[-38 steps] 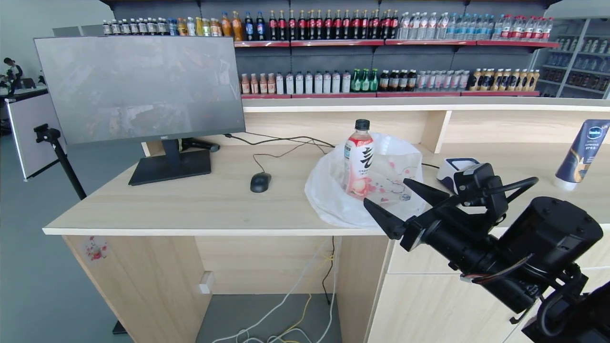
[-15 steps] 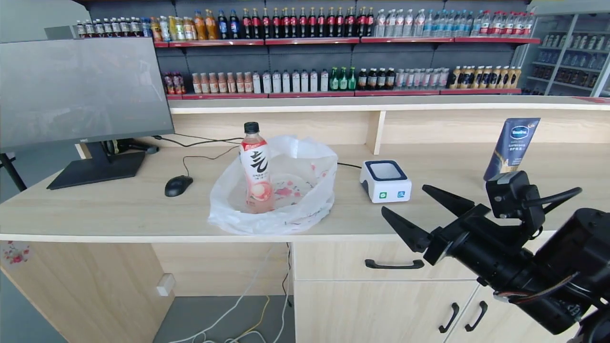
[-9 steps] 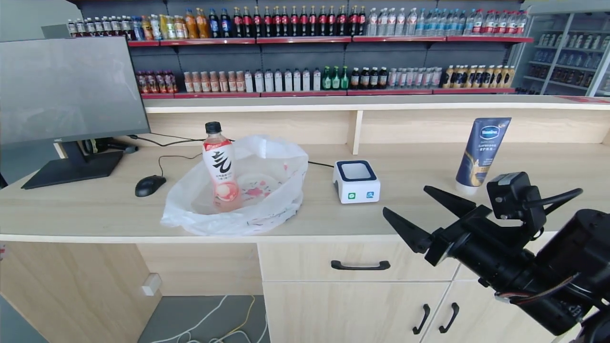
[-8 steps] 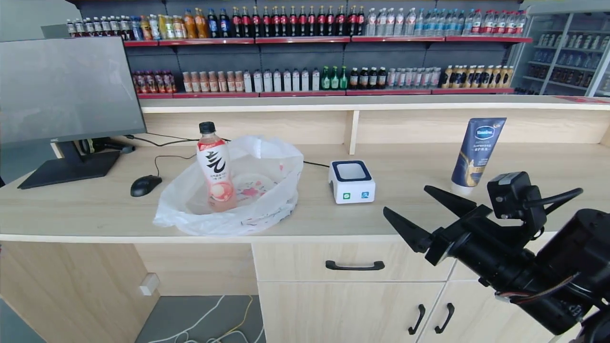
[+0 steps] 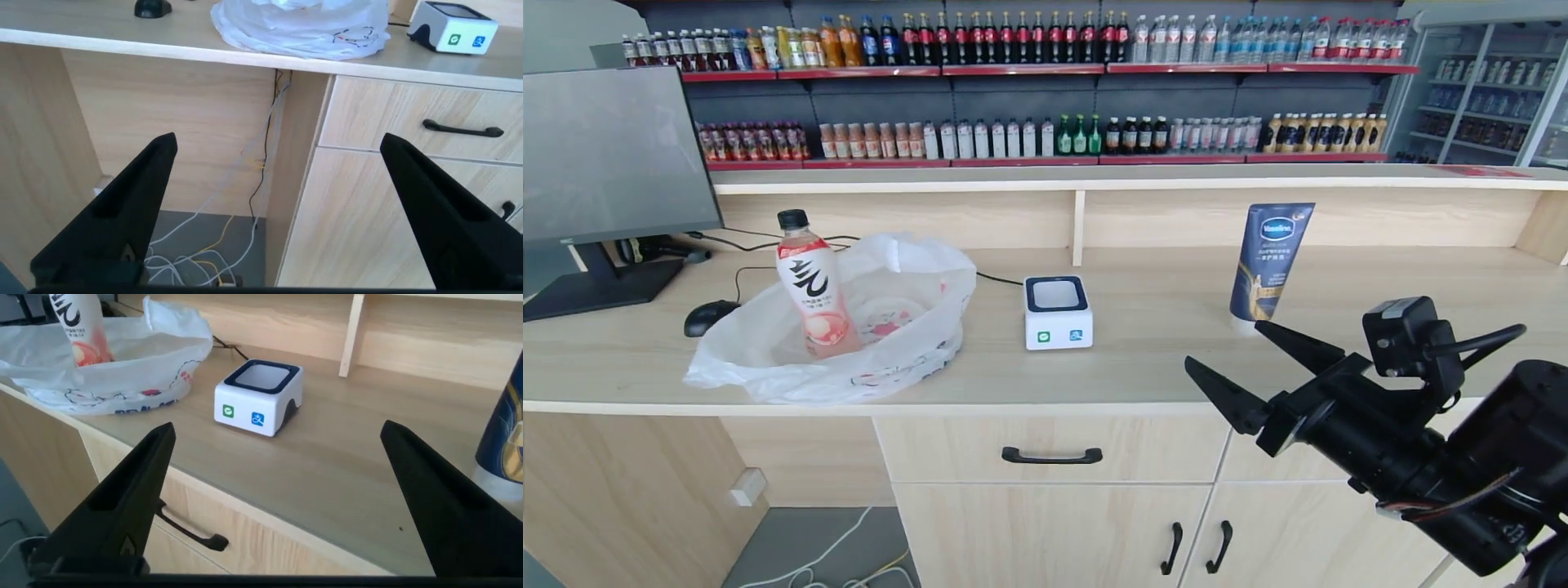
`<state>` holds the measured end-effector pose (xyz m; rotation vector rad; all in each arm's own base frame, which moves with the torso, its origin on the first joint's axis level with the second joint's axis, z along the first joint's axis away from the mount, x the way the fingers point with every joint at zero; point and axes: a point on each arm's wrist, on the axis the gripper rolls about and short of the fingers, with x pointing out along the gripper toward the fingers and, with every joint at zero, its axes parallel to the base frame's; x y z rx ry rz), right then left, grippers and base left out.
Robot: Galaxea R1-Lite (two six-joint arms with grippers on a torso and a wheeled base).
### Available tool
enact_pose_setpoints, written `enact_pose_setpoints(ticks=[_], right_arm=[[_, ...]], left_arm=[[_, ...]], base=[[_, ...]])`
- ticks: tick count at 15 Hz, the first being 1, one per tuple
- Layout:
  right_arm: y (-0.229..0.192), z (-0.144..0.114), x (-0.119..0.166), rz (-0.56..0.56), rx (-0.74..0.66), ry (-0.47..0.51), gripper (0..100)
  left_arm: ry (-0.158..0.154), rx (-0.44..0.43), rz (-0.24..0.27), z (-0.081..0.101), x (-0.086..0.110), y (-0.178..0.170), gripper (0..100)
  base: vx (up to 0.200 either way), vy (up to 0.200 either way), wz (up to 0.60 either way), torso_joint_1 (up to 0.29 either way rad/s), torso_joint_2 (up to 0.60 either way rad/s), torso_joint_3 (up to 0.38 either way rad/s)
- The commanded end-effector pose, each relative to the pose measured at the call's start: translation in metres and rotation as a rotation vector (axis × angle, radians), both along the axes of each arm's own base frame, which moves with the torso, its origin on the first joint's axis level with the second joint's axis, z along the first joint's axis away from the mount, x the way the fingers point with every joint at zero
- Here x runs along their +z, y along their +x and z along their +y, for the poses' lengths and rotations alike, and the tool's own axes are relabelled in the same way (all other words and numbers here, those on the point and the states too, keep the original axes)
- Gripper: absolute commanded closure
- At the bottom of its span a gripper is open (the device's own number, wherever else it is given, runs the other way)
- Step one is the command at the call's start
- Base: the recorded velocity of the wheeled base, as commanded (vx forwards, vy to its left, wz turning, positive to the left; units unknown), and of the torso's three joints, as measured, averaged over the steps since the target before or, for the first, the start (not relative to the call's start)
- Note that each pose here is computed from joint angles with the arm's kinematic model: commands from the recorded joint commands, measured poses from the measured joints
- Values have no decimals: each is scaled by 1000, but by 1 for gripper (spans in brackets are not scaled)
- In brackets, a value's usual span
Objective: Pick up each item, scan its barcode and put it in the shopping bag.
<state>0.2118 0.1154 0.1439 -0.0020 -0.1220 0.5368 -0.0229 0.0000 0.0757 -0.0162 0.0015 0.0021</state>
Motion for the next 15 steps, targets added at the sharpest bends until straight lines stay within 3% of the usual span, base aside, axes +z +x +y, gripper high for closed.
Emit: enact_pose_setpoints(ticks=[1,4,6,8,11,15], right_arm=[[1,-2,-1,2,-7,-1,0],[1,-2,-1,2,-9,-5,0],[5,-8,-7,30,-43,-11,0],[7,-28,0,-11,-123,-24,0],[10,-28,-1,-2,-116,-12,0],[20,-44,-4,15,-234,-1,0]], left_arm=[[-1,1,0,0,0,0,0],[-1,1,0,0,0,0,0],[2,-1,-1,0,0,0,0],[4,-1,-1,0,0,0,0],[4,-1,0,0,0,0,0],[2,-1,0,0,0,0,0]], base=[[0,-200,0,2,12,-2],[0,-200,0,4,-4,4],[0,0,0,0,0,0],[0,0,0,0,0,0],[0,0,0,0,0,0],[200,0,0,-6,-6,4]])
